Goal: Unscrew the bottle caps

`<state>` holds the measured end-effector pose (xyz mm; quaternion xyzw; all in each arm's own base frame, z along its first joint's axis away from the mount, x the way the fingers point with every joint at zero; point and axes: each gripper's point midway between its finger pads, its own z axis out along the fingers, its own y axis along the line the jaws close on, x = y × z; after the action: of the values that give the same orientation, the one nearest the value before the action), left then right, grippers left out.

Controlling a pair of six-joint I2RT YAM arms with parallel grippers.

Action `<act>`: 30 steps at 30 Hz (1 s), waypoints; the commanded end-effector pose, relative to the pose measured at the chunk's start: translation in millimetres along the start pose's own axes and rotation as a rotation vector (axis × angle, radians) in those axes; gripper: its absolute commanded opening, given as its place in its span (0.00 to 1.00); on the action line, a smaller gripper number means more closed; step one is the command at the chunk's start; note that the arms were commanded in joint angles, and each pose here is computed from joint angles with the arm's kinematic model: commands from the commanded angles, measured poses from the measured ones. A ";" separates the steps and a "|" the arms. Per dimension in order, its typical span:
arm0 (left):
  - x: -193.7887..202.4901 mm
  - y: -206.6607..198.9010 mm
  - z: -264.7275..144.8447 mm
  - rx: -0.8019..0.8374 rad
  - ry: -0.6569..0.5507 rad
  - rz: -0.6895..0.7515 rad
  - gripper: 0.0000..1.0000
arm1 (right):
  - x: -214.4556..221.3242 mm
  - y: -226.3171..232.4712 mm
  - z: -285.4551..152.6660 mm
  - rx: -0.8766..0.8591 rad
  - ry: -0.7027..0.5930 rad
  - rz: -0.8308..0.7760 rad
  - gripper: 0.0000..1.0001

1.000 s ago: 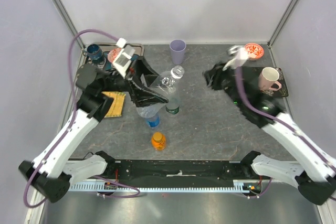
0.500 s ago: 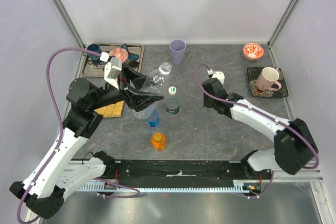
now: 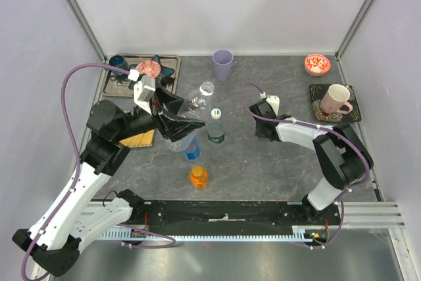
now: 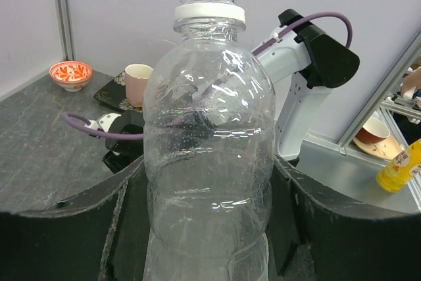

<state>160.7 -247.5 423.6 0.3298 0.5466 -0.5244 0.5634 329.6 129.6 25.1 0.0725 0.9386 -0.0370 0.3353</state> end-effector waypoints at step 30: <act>-11.6 10.5 9.8 -0.011 -0.019 0.067 0.35 | -211.7 -10.0 -206.8 -0.171 -0.496 0.252 0.76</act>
<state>168.1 -251.6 408.4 0.3286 0.5615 -0.5219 0.5516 374.6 141.5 201.3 0.1172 0.8802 0.0286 0.4591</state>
